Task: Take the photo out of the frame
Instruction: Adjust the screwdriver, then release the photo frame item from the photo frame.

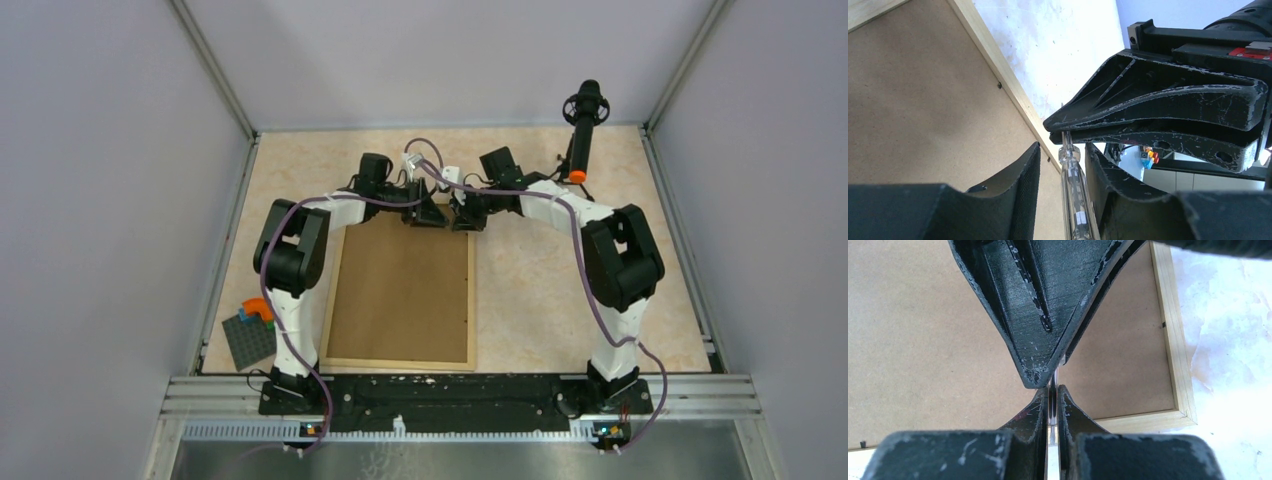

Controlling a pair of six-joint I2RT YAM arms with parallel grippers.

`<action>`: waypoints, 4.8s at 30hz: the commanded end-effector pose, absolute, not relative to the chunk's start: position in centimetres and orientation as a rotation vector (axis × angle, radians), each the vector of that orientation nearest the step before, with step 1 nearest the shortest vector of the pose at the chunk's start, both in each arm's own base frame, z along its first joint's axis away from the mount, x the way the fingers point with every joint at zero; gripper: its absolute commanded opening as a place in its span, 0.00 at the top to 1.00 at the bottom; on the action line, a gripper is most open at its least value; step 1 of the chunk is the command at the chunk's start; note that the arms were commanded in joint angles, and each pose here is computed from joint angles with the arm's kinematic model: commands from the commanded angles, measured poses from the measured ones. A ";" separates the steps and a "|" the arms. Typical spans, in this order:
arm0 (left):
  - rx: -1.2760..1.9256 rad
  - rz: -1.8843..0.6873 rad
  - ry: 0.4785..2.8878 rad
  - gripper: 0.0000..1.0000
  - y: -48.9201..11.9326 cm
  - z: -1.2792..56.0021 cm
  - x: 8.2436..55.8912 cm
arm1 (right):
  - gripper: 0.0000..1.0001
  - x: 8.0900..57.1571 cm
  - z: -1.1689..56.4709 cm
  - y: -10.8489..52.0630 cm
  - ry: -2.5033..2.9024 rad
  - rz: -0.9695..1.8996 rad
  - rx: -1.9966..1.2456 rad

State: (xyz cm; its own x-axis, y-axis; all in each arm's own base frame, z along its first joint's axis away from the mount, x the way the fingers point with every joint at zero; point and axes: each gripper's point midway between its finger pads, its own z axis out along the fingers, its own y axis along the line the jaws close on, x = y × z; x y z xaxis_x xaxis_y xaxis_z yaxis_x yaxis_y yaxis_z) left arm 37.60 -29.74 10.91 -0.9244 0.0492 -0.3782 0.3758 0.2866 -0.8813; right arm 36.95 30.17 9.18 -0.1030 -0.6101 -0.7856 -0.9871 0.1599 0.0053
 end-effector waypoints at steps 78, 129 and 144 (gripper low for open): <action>0.340 -1.502 2.297 1.00 -29.0 2.6 39.8 | 0.62 37.4 3.0 24.8 2.097 0.777 -1.465; 0.347 -1.506 2.290 1.00 -28.5 2.9 40.3 | 0.65 37.9 3.2 25.9 2.031 0.790 -1.541; 0.376 -1.562 2.357 1.00 -30.5 0.8 38.7 | 0.69 38.2 2.6 27.5 2.012 0.724 -1.595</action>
State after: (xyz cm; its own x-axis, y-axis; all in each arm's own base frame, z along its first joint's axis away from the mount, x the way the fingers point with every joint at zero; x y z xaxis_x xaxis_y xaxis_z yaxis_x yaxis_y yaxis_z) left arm 40.38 -29.37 5.31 -0.8877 0.0101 -0.4602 0.4394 0.3170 -0.8405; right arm 37.40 24.11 2.65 -0.3155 -0.7293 -0.6070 -0.9485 0.2604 0.1801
